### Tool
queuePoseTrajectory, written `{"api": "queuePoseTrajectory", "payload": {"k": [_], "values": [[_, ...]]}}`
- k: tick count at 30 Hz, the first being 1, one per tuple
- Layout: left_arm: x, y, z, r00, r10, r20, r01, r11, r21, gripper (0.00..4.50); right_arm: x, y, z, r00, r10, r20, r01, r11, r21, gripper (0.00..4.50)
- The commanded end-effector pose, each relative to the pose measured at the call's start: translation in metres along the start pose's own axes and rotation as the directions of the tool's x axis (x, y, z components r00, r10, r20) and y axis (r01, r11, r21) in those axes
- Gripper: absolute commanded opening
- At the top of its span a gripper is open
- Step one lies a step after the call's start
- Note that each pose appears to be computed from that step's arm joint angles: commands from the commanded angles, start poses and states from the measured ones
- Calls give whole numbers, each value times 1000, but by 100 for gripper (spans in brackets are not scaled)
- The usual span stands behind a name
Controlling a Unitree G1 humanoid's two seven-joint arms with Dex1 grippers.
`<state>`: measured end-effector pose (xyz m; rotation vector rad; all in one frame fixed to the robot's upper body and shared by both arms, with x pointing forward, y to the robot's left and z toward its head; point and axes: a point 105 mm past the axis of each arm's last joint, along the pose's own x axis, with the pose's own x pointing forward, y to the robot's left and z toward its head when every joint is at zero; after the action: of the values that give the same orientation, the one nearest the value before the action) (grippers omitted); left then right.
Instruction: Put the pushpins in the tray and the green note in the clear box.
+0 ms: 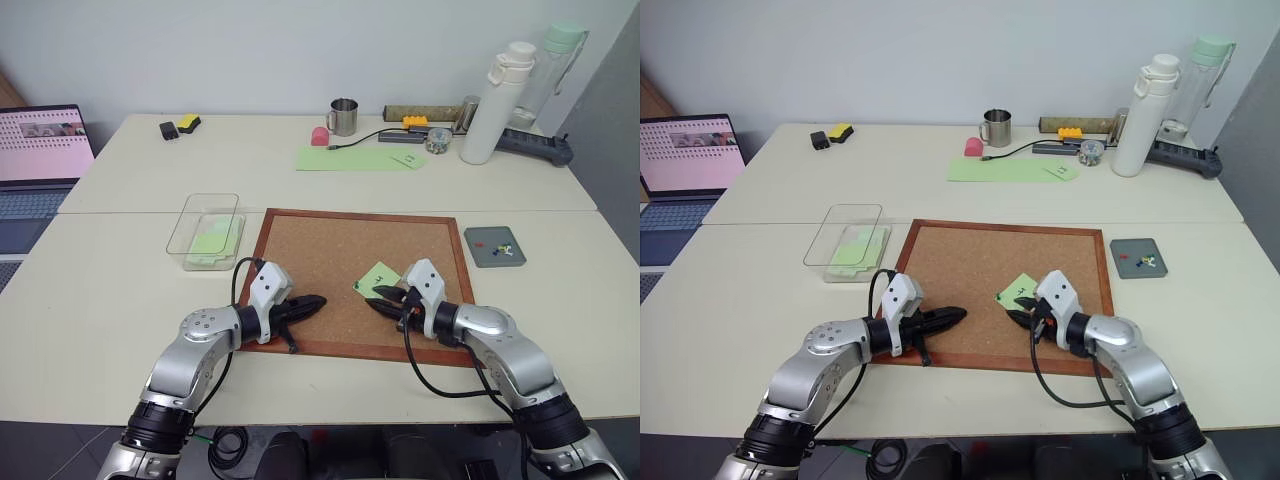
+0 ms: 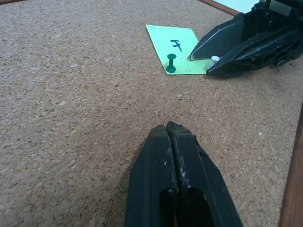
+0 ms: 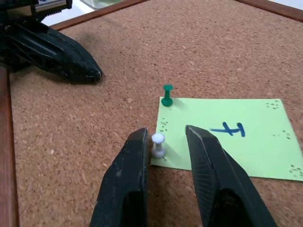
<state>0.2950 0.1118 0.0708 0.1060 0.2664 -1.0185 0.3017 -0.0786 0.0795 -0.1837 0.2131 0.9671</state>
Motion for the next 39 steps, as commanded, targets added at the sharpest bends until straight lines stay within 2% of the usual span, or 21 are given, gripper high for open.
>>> {"api": "queuePoseTrajectory", "payload": {"k": [1, 2, 8, 14, 21, 23, 26, 29, 31, 34, 39], "values": [[2, -7, -14, 999, -17, -42, 15, 999, -33, 0, -1, 0, 8, 999, 12, 32, -12, 1000, -4, 23], [2, -7, -14, 999, -16, -41, 14, 999, -33, 0, -1, 1, 9, 999, 16, 36, -16, 1000, -3, 4], [3, -7, -14, 999, -17, -39, 16, 999, -31, 0, -3, 2, 18, 996, 26, 79, -26, 1000, 2, 2], [2, -9, -16, 999, -21, -43, 19, 999, -36, 0, -12, 4, 57, 970, 19, 244, -14, 1000, -24, 2], [2, -9, -16, 999, -26, -46, 25, 999, -36, 0, -23, -8, 63, 960, -53, 275, 49, 999, 23, 2], [2, -9, -16, 999, -28, -46, 26, 999, -35, 0, -30, -22, 68, 943, -126, 307, 107, 991, 77, 2], [1, -10, -16, 998, -29, -47, 27, 999, -34, 0, -48, -65, 72, 891, -331, 310, 306, 944, 126, 2], [1, -10, -16, 998, -31, -48, 30, 999, -33, 0, -81, -126, 61, 773, -593, 226, 582, 805, 121, 2], [1, -10, -16, 998, -32, -49, 31, 999, -31, 0, -99, -151, 54, 712, -679, 177, 670, 733, 115, 2], [1, -10, -16, 998, -34, -49, 33, 999, -29, 0, -115, -173, 42, 659, -744, 112, 733, 668, 124, 2], [1, -10, -16, 998, -33, -48, 32, 999, -27, 0, -116, -182, 18, 671, -742, 14, 732, 665, 151, 2]]}}
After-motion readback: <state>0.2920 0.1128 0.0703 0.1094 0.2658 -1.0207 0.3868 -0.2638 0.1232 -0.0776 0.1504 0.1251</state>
